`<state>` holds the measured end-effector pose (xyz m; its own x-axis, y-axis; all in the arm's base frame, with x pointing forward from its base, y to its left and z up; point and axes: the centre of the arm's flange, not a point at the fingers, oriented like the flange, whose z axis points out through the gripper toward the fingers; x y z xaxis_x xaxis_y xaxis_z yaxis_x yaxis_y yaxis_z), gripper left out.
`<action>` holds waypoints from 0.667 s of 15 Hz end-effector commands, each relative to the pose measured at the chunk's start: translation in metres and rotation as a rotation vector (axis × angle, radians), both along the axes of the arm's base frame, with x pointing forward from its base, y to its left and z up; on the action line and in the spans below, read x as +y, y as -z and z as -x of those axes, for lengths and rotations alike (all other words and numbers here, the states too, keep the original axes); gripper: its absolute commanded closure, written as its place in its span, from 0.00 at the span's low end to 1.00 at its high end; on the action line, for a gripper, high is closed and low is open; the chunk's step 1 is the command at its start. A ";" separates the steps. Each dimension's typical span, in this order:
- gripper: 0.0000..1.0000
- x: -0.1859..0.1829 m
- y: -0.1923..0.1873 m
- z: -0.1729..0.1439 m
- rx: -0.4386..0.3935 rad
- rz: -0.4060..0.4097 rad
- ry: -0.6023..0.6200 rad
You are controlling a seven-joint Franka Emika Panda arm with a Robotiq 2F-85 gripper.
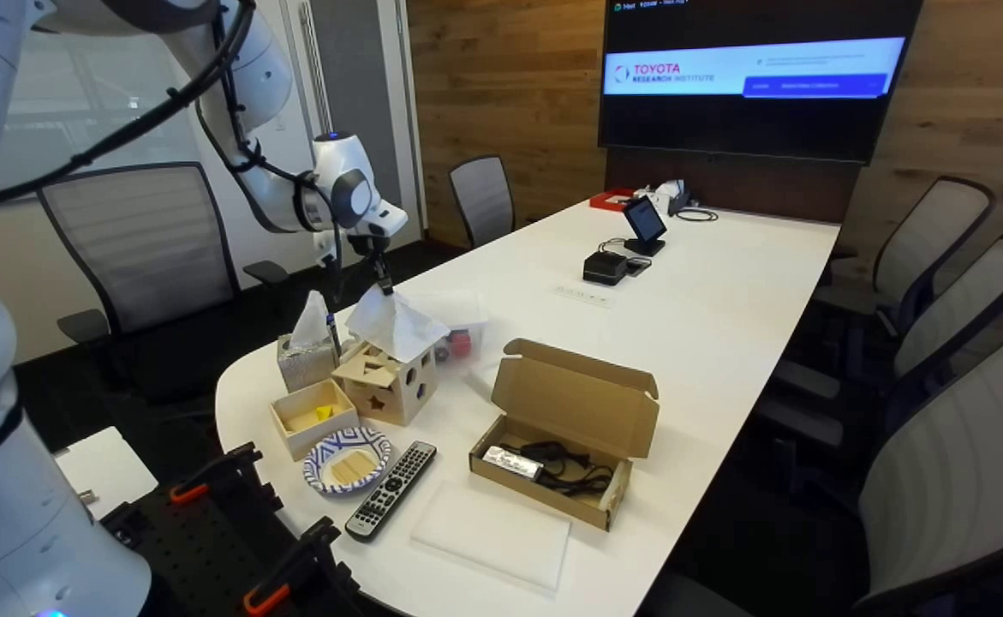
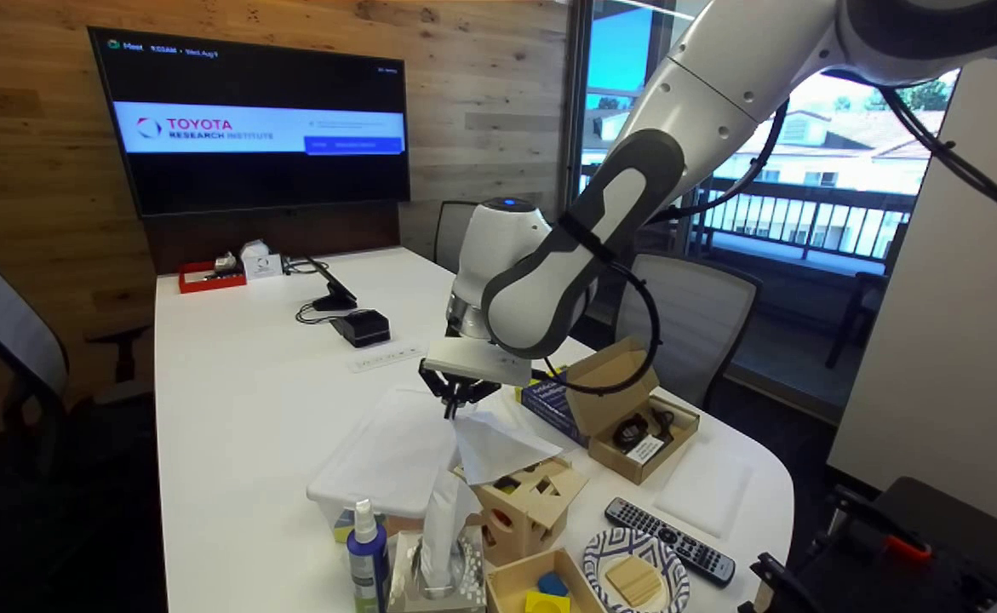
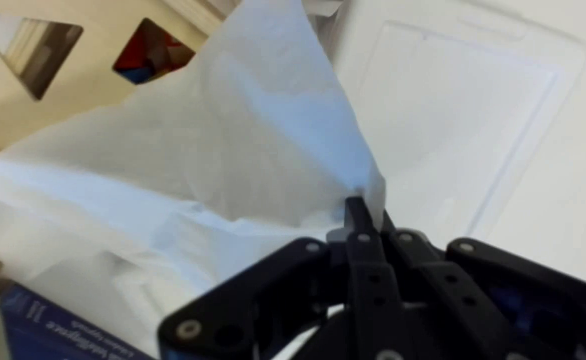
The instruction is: Use the napkin to wipe the shape sorter
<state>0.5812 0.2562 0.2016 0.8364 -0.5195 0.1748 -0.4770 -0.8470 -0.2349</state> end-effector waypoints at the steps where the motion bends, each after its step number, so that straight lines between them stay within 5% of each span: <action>1: 1.00 0.033 -0.001 -0.013 0.011 -0.061 -0.195; 10: 1.00 0.093 0.027 -0.005 0.056 -0.181 -0.482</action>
